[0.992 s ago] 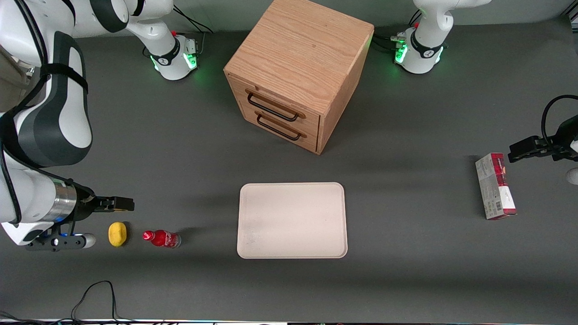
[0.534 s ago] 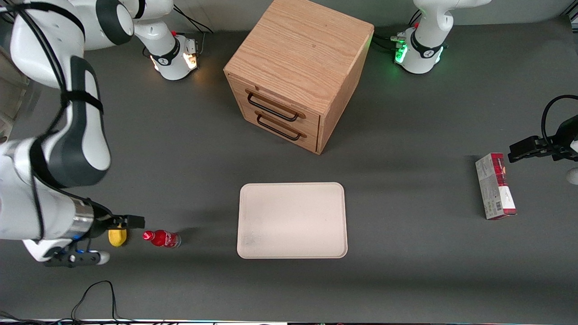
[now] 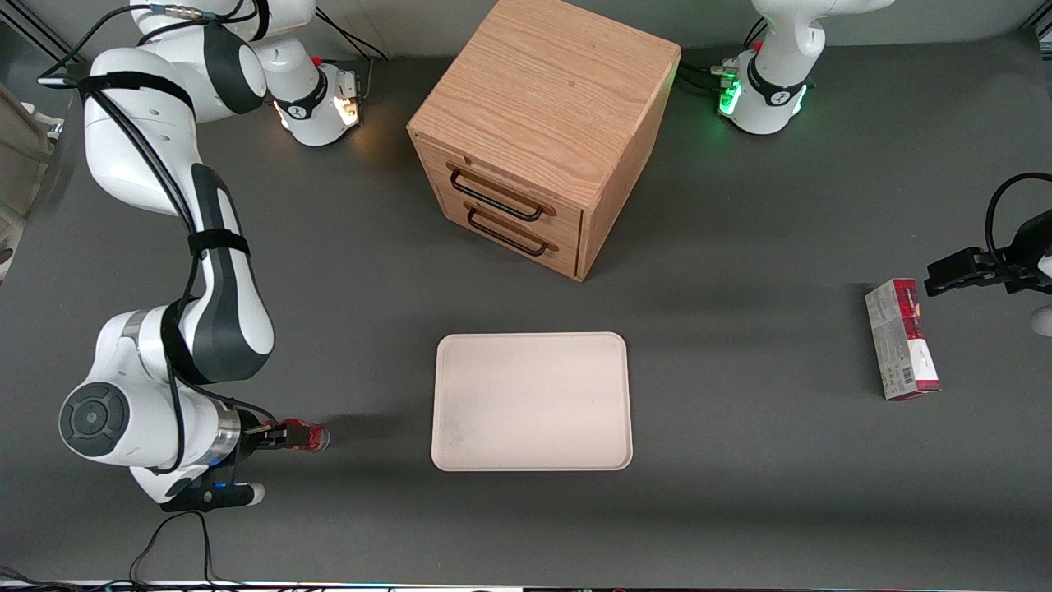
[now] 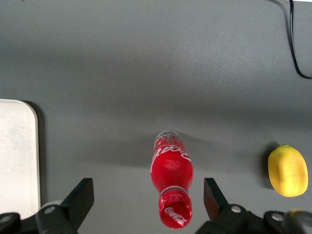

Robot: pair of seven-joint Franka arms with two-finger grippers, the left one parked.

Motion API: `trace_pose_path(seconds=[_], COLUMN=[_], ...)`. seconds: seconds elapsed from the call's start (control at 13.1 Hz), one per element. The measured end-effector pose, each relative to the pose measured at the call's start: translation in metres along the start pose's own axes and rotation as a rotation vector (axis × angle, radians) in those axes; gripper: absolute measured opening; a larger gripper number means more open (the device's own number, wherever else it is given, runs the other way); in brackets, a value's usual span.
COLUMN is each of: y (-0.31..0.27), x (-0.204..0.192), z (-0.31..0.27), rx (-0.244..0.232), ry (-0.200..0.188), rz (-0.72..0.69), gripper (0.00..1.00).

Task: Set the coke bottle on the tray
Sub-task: 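Lower the right gripper around the bottle's cap end, then close the right gripper on the bottle's cap end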

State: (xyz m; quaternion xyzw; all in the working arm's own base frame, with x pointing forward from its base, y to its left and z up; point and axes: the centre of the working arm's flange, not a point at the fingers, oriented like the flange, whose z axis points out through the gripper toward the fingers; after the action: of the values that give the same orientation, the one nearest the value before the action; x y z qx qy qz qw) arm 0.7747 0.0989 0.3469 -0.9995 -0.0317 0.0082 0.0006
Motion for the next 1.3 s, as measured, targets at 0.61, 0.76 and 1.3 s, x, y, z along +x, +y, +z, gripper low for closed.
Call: trace_pose_path(seconds=[0.61,0.76,1.3], y=[0.023,0.032,0.029], x=[-0.008,-0.010,-0.012], z=[0.031,0.038,0.025], rx=[-0.001,0.000,0.001], ry=[-0.083,-0.099,-0.087], rz=[-0.055,-0.058,-0.064], gripper=[1.00,1.00,0.98])
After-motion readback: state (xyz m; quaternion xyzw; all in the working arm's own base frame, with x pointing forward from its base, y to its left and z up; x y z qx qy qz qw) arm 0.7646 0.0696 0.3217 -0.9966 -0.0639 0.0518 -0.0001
